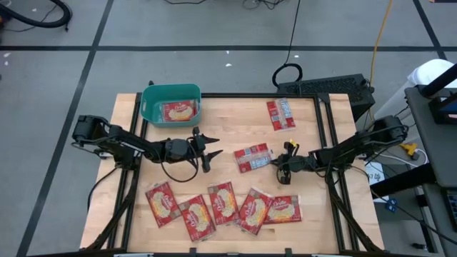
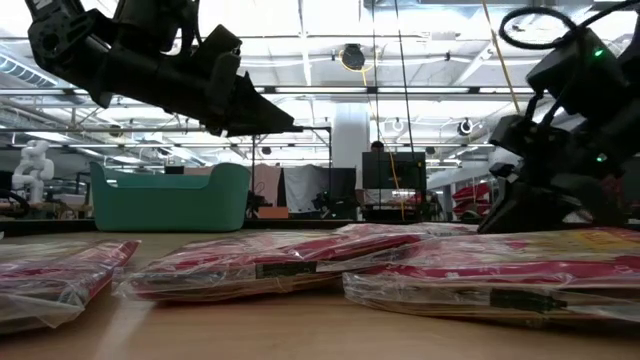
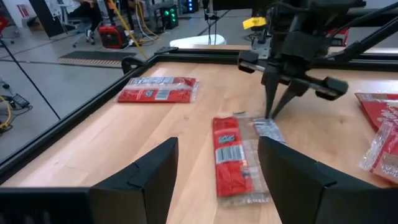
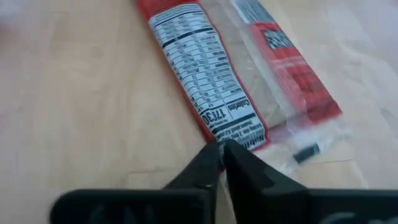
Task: Sort popcorn bags into baskets
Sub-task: Put the red popcorn bag into the green bin
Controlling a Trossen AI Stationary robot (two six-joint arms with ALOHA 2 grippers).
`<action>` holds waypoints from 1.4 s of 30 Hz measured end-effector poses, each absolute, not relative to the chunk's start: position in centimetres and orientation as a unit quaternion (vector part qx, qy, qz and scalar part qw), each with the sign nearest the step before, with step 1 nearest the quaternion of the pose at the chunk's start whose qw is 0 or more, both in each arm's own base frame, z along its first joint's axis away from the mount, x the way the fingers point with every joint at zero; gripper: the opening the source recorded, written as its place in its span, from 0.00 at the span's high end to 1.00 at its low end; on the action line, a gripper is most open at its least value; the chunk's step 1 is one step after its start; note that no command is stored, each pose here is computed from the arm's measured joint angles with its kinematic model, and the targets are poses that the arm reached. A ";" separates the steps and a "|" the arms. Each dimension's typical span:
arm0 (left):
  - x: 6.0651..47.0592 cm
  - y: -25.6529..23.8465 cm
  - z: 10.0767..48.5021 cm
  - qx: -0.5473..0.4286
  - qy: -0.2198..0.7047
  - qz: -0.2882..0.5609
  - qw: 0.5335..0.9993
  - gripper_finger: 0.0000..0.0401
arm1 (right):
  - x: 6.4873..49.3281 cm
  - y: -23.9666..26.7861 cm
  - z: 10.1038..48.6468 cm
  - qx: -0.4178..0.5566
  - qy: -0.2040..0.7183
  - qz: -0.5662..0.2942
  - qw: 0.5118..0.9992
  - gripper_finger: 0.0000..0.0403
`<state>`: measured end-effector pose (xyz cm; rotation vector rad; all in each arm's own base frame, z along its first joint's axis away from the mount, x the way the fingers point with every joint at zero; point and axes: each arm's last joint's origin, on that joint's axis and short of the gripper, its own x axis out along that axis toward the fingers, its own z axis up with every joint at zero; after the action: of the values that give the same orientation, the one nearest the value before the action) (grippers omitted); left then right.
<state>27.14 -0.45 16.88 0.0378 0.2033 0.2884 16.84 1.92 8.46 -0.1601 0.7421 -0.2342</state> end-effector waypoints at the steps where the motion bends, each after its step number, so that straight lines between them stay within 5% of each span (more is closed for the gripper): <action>1: 27.2 -0.5 16.9 0.018 0.099 0.143 0.985 0.44 | 17.0 1.8 8.5 -0.075 0.355 -0.115 0.924 0.97; 9: 27.4 -0.5 16.3 0.030 0.107 0.141 0.984 0.41 | 18.1 0.8 10.1 -0.038 0.267 -0.146 0.952 1.00; 18: 30.0 -0.7 14.2 0.024 0.141 0.142 0.979 0.36 | 18.5 0.3 10.0 -0.062 0.317 -0.143 0.936 0.99; 26: 35.5 -0.2 12.4 0.030 0.214 0.152 0.964 0.52 | 18.3 0.1 10.3 -0.190 0.366 -0.135 0.901 0.85; 34: 36.0 1.6 11.4 0.000 0.302 0.154 0.941 0.74 | 17.2 -0.2 9.9 -0.273 0.429 -0.131 0.851 0.69; 42: 36.0 2.4 10.7 -0.012 0.320 0.098 0.942 0.77 | 17.8 0.1 9.9 -0.338 0.411 -0.052 0.845 0.61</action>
<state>35.98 2.40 10.67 -0.0247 0.6518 0.1995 17.82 0.07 9.91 -0.7131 0.8679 -0.1102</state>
